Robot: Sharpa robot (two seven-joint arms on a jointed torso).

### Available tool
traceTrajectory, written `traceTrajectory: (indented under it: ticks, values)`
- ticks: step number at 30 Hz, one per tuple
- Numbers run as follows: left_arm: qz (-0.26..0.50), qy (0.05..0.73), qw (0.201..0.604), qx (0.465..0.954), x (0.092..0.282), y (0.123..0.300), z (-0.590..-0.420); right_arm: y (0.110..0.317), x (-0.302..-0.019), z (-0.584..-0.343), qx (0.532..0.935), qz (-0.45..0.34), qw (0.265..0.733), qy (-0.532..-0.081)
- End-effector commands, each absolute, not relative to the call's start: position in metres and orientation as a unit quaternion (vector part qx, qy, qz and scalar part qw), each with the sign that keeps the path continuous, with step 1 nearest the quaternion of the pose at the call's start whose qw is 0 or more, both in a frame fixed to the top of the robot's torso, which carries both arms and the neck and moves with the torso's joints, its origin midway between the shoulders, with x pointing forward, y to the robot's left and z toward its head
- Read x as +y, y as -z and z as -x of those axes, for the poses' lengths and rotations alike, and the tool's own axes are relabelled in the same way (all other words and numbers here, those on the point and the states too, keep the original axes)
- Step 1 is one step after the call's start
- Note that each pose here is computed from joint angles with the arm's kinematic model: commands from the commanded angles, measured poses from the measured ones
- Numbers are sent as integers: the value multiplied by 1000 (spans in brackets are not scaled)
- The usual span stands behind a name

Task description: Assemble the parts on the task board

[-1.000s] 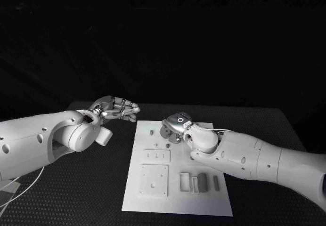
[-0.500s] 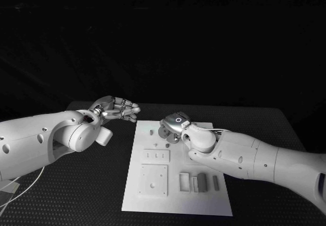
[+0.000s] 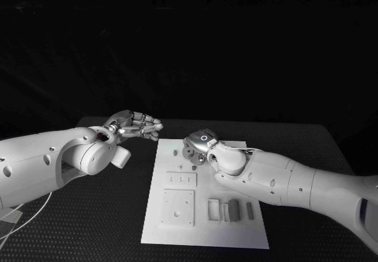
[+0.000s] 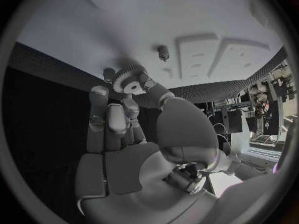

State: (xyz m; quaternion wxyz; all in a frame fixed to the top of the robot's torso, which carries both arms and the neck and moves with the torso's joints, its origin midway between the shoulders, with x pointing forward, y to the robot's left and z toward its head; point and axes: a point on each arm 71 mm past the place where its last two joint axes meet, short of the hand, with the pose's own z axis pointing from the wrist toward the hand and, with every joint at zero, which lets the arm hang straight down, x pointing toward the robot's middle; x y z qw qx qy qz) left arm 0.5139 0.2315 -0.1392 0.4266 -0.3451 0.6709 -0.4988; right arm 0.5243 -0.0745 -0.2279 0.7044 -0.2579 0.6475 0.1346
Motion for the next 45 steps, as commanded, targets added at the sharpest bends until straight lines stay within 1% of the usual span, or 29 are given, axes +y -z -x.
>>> traceTrajectory:
  ticks: [1,17,27,36,42,45]
  values:
    - [340,504,423,672,230,138,-513,235,-79,-525,659,258,696,-125]
    - [340,503,423,672,231,138,-513,238,-88,-529,668,248,692,-119]
    - [340,503,423,672,231,138,-513,238,-89,-530,673,231,689,-135]
    - [341,502,424,672,232,138,-513,239,-97,-530,680,214,686,-144]
    - [342,501,425,672,233,138,-513,240,-99,-530,683,223,681,-142]
    - [342,500,424,673,233,138,-513,241,-100,-531,688,218,676,-148]
